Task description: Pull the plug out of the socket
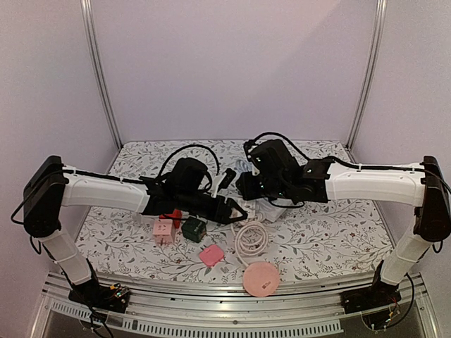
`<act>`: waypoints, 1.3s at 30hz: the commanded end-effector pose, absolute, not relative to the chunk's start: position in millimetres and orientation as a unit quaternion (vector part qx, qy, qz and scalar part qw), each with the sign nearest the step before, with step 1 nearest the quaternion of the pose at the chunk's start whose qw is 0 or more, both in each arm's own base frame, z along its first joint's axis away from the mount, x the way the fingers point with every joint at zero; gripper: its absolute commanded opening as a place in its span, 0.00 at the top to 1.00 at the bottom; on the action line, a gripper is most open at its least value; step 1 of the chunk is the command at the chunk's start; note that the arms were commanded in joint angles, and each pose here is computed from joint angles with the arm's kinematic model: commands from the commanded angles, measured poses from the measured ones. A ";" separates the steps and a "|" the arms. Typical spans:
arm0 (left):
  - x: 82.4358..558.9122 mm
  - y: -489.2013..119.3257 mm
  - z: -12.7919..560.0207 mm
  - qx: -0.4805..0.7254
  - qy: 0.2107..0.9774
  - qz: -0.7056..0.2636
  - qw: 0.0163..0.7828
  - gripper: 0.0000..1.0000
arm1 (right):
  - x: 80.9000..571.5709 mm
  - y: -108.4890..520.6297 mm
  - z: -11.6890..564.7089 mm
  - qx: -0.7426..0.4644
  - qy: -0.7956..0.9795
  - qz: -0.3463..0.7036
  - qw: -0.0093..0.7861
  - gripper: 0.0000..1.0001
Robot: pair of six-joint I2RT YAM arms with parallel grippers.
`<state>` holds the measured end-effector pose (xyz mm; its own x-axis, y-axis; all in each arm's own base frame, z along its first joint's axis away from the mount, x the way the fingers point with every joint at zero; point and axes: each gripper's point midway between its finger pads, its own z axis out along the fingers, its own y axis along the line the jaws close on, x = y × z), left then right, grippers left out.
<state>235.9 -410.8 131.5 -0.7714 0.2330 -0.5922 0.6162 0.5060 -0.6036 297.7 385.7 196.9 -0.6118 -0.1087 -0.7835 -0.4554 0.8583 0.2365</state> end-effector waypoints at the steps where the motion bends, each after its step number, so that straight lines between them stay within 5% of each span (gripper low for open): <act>1: 236.4 -413.8 147.9 0.249 0.824 -0.450 0.238 0.71 | 296.1 408.4 243.4 -0.156 0.835 0.263 0.459 1.00; 28: 249.4 -395.9 166.7 0.225 0.824 -0.461 0.241 0.74 | 313.6 375.7 253.2 -0.090 0.844 0.301 0.436 1.00; 39: 298.7 -363.9 209.3 0.177 0.840 -0.467 0.211 0.74 | 246.2 405.0 279.7 -0.237 0.793 0.319 0.461 1.00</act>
<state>275.9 -356.2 137.2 -0.8973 0.1588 -0.4119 0.4157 0.6180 -0.6673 277.2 386.5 272.1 -0.5357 0.0077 -0.8444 -0.5429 0.7627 0.3514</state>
